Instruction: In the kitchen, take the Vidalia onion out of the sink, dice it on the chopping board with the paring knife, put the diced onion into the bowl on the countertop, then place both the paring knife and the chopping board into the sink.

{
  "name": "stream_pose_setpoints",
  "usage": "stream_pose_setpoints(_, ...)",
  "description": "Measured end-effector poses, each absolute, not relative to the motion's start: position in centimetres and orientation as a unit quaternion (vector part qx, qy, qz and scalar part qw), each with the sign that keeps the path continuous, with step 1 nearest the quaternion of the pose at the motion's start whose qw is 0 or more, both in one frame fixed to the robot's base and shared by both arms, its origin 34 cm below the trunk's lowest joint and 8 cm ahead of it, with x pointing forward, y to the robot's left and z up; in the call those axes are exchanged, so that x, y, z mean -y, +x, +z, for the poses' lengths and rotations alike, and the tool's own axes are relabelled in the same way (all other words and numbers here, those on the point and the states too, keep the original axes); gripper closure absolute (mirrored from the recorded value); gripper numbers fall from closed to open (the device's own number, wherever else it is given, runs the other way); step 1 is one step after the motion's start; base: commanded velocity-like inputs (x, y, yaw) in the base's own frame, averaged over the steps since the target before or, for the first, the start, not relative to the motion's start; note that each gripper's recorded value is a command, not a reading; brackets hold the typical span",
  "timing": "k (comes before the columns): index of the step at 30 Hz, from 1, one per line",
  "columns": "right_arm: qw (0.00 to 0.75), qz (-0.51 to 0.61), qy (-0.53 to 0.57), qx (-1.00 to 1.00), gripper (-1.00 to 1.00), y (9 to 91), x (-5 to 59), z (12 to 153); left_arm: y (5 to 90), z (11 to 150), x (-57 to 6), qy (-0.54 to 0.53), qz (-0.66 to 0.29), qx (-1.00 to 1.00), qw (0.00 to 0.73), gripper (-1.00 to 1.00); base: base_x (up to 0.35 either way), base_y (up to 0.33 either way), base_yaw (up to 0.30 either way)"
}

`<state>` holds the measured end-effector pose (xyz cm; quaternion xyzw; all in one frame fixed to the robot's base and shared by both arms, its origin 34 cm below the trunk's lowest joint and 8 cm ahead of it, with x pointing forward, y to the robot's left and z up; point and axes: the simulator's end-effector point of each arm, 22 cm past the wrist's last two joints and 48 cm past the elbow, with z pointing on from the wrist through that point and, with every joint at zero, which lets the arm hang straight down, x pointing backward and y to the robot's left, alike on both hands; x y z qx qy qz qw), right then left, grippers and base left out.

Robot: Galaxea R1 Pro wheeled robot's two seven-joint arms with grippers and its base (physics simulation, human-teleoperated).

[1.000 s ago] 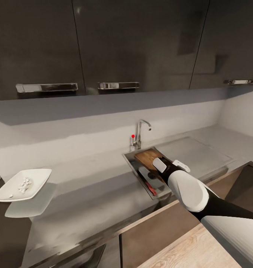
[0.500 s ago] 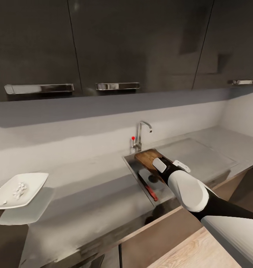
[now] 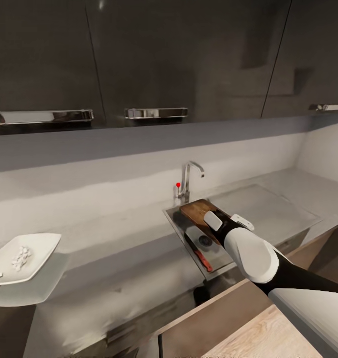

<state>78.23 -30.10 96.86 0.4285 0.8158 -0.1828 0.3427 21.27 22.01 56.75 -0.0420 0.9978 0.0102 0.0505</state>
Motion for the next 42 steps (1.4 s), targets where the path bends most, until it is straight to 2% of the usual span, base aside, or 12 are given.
stream_pose_setpoints(36,0.323,-0.191,0.421,-0.826,1.0,78.2,29.9,93.8,19.5,56.4,-22.1,-0.042,0.012,-0.999,0.028,-1.0,0.0,0.0,0.0)
stream_pose_setpoints(37,0.323,-0.191,0.421,-0.826,-1.0,78.2,29.9,93.8,19.5,56.4,-22.2,-0.042,0.012,-0.999,0.028,-1.0,0.0,0.0,0.0)
stream_pose_setpoints(42,0.323,-0.191,0.421,-0.826,-1.0,78.2,29.9,93.8,19.5,56.4,-22.3,-0.042,0.013,-0.999,0.028,-1.0,0.0,0.0,0.0)
